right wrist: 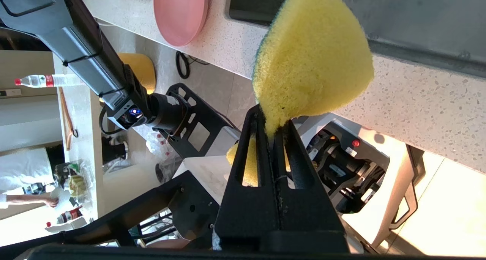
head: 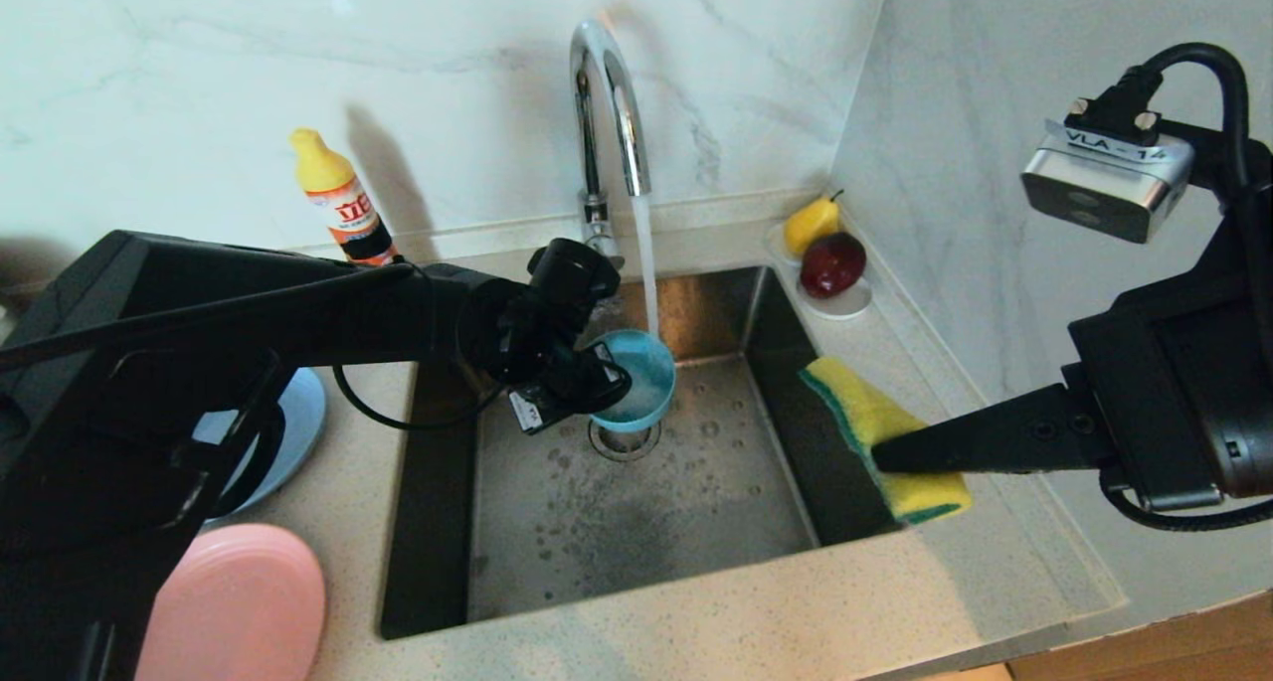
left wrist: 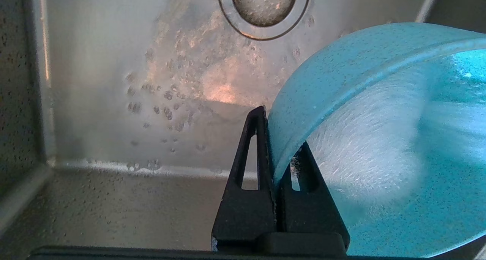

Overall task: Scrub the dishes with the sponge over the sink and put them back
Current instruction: Rinse the bowl

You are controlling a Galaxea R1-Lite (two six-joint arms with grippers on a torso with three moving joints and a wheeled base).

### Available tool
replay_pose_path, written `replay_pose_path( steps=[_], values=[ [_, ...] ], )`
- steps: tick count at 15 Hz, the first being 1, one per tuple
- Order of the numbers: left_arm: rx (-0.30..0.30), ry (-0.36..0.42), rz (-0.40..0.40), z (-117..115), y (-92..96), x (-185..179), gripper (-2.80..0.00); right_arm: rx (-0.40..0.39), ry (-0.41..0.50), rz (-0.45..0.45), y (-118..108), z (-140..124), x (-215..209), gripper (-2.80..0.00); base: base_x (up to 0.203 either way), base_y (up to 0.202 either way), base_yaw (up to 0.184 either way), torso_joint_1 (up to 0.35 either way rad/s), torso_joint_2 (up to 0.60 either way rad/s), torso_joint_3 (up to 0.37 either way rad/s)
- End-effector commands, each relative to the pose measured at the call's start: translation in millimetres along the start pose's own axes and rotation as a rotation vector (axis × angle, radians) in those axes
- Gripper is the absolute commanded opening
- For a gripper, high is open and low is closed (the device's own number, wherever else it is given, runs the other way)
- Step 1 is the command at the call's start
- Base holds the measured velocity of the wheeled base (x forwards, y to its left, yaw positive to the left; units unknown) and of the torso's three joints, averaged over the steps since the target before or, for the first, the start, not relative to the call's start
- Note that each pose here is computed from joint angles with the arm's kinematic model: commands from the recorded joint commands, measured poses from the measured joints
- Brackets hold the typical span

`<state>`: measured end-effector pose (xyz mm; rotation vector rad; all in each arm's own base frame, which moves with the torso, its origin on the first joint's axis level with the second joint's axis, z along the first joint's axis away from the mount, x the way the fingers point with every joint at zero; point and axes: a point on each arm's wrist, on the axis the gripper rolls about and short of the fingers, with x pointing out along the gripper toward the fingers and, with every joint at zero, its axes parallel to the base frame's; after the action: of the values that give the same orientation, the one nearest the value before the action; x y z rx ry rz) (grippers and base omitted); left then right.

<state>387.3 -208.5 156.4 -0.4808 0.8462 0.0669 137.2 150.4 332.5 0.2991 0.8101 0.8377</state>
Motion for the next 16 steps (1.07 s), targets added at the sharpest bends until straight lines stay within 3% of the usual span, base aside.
replay_pose_path(
  steps=[1, 13, 16],
  values=[
    [-0.004, 0.002, 0.003, 0, 0.1, 0, -2.8, 0.004, 0.005, -0.001, 0, -1, 0, -2.8, 0.0, 0.0, 0.0, 0.0, 0.0, 0.0],
    [-0.007, 0.007, 0.0, -3, -3.6, 4, -2.8, 0.009, 0.009, -0.004, -1, -1, 1, -2.8, 0.0, 0.0, 0.0, 0.0, 0.0, 0.0],
    [0.007, -0.004, 0.011, 0, 5.6, -23, -2.8, 0.01, 0.009, -0.008, -2, -2, 1, -2.8, 0.0, 0.0, 0.0, 0.0, 0.0, 0.0]
  ],
)
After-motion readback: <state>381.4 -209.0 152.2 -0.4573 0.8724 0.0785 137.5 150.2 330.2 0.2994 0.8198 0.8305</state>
